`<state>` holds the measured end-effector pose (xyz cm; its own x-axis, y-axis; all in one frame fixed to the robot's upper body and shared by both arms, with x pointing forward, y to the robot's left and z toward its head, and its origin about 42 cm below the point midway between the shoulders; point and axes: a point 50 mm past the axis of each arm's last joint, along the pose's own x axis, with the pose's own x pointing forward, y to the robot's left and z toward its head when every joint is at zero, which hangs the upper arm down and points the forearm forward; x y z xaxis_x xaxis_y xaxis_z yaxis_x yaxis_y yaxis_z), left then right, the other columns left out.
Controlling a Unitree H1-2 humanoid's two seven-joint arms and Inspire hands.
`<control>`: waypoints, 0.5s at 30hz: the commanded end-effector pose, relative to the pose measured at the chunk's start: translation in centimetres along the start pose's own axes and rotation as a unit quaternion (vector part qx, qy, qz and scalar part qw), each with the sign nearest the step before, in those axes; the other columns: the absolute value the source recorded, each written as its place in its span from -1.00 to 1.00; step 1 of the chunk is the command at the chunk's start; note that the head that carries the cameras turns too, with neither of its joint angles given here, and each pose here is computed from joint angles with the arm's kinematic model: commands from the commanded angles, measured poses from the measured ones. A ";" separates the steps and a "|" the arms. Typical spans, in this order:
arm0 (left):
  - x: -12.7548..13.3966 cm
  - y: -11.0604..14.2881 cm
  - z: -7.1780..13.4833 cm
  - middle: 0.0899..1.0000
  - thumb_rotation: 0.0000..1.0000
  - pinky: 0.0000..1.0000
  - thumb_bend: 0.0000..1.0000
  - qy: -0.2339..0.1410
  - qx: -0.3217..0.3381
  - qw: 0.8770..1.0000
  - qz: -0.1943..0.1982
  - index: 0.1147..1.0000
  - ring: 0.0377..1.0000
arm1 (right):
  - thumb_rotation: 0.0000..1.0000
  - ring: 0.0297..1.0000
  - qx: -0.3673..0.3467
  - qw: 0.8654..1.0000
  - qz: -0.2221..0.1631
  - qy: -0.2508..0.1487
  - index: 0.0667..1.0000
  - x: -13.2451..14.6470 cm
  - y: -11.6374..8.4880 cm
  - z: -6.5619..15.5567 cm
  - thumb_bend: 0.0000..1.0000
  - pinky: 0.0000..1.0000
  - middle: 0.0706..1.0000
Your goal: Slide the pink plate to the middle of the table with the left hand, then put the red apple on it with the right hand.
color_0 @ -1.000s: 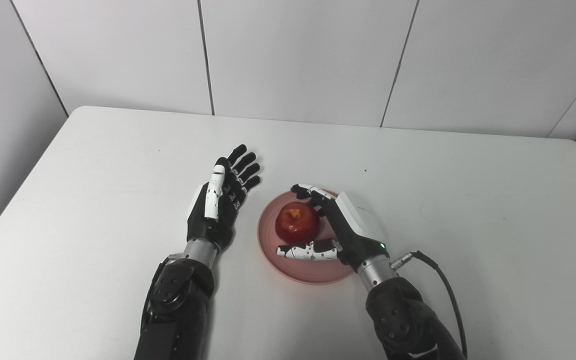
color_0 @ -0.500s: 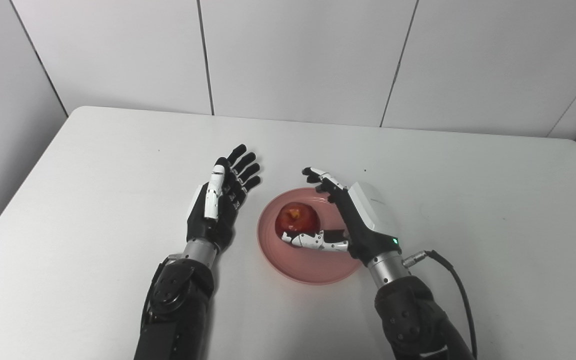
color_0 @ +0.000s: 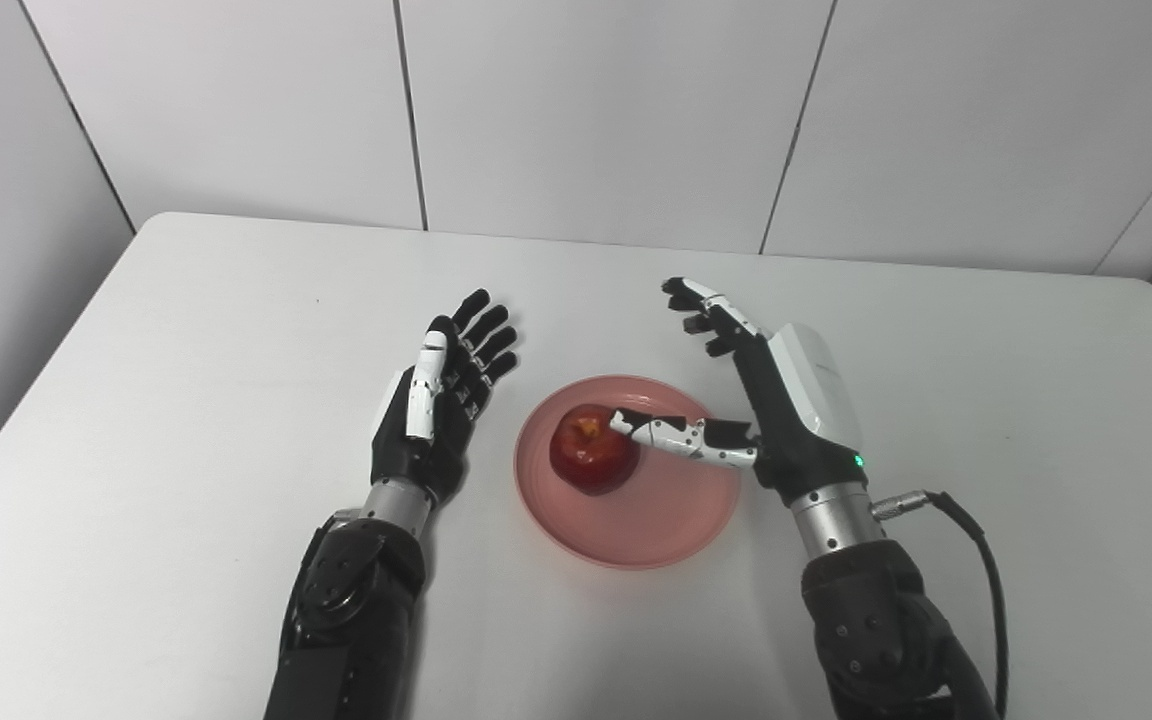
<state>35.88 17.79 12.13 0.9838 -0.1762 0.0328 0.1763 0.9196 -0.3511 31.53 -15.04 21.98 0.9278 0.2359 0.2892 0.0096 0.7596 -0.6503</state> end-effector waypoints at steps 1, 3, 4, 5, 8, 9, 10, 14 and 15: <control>-1.1 1.1 -2.4 0.76 1.00 0.78 -0.23 0.053 -0.004 0.998 0.025 0.71 0.78 | -0.04 0.49 0.014 0.998 -0.034 -0.046 0.60 0.3 -1.4 1.3 1.00 0.31 0.57; -1.1 1.1 -2.4 0.76 1.00 0.78 -0.23 0.053 -0.004 0.998 0.027 0.70 0.77 | 0.01 0.49 0.008 0.998 -0.043 -0.038 0.60 0.1 -1.8 1.1 1.00 0.32 0.56; -1.1 1.2 -2.5 0.76 1.00 0.78 -0.23 0.053 -0.005 0.998 0.027 0.70 0.76 | 0.04 0.50 0.005 0.998 -0.048 -0.032 0.60 0.0 -2.0 0.9 1.00 0.34 0.56; -1.1 1.2 -2.5 0.76 1.00 0.78 -0.23 0.053 -0.005 0.998 0.028 0.70 0.76 | 0.05 0.51 0.006 0.998 -0.053 -0.027 0.60 -0.1 -2.1 0.7 1.00 0.35 0.56; -1.1 1.4 -2.4 0.76 1.00 0.77 -0.23 0.053 -0.006 0.998 0.028 0.70 0.76 | 0.05 0.53 0.014 0.998 -0.064 -0.012 0.61 -0.2 -2.4 0.0 1.00 0.39 0.56; -1.0 1.4 -2.5 0.76 1.00 0.78 -0.23 0.053 -0.007 0.998 0.028 0.71 0.76 | 0.06 0.54 0.015 0.998 -0.068 -0.007 0.61 -0.3 -2.5 -0.3 1.00 0.39 0.56; -1.0 1.5 -2.4 0.76 1.00 0.78 -0.23 0.052 -0.006 0.998 0.027 0.71 0.76 | 0.07 0.54 0.012 0.997 -0.073 0.001 0.61 -0.4 -2.7 -0.7 1.00 0.40 0.56; -1.0 1.5 -2.4 0.78 1.00 0.80 -0.21 0.050 -0.005 0.998 0.024 0.72 0.78 | 0.11 0.51 0.011 0.995 -0.092 0.024 0.59 -0.7 -3.1 -1.9 1.00 0.36 0.54; -1.0 1.6 -2.4 0.78 1.00 0.80 -0.20 0.050 -0.005 0.998 0.024 0.72 0.78 | 0.11 0.51 0.013 0.995 -0.096 0.028 0.59 -0.7 -3.1 -2.2 1.00 0.36 0.53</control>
<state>36.03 18.02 11.99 0.9826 -0.1818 0.0380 0.1835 0.9187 -0.3498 31.61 -18.77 21.29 0.9529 0.0629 0.2968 0.1333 0.7920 -0.5958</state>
